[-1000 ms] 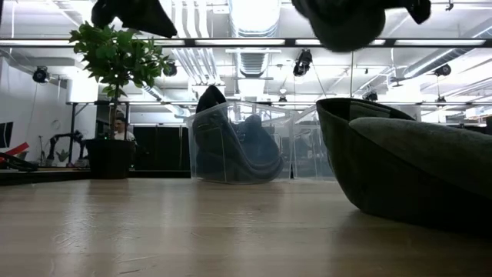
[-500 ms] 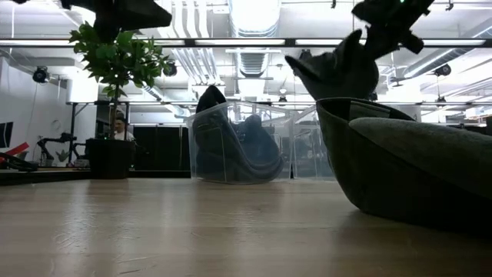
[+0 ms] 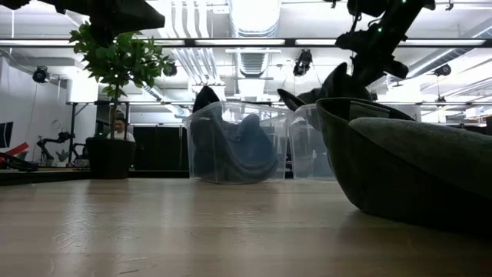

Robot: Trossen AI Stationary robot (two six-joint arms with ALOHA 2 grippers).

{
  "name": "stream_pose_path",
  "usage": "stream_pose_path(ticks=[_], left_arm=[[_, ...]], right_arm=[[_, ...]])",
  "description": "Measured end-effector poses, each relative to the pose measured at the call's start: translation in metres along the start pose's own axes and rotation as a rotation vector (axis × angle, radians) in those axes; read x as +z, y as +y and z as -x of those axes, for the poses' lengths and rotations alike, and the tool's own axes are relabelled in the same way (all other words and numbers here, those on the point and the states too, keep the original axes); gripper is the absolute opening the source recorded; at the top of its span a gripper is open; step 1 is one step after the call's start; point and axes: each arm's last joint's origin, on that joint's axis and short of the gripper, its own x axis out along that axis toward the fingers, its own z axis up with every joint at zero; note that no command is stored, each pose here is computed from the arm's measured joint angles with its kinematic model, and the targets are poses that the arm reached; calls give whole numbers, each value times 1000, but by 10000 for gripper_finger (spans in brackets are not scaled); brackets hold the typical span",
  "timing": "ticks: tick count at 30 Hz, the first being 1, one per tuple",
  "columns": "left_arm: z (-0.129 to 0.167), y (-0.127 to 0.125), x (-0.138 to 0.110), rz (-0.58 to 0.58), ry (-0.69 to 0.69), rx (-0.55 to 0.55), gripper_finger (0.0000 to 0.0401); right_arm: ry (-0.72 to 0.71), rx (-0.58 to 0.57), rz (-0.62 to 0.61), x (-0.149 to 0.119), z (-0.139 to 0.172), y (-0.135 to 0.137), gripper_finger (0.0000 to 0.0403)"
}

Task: Pick & Place hat
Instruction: Put the top black cap into the right transparent bin

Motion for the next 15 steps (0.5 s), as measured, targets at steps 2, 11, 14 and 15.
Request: stream_pose_path(ticks=[2, 11, 14, 15], left_arm=[[0, 0, 0, -1, 0, -4, 64], [0, 0, 0, -11, 1, -5, 64], [0, 0, 0, -14, 1, -4, 64], [0, 0, 0, -15, 1, -5, 64]], right_arm=[[19, -4, -3, -1, -3, 0, 13], [72, 36, -19, -3, -6, 2, 60], [100, 43, -16, -5, -6, 2, 84], [113, 39, -17, -6, -6, 1, 92]])
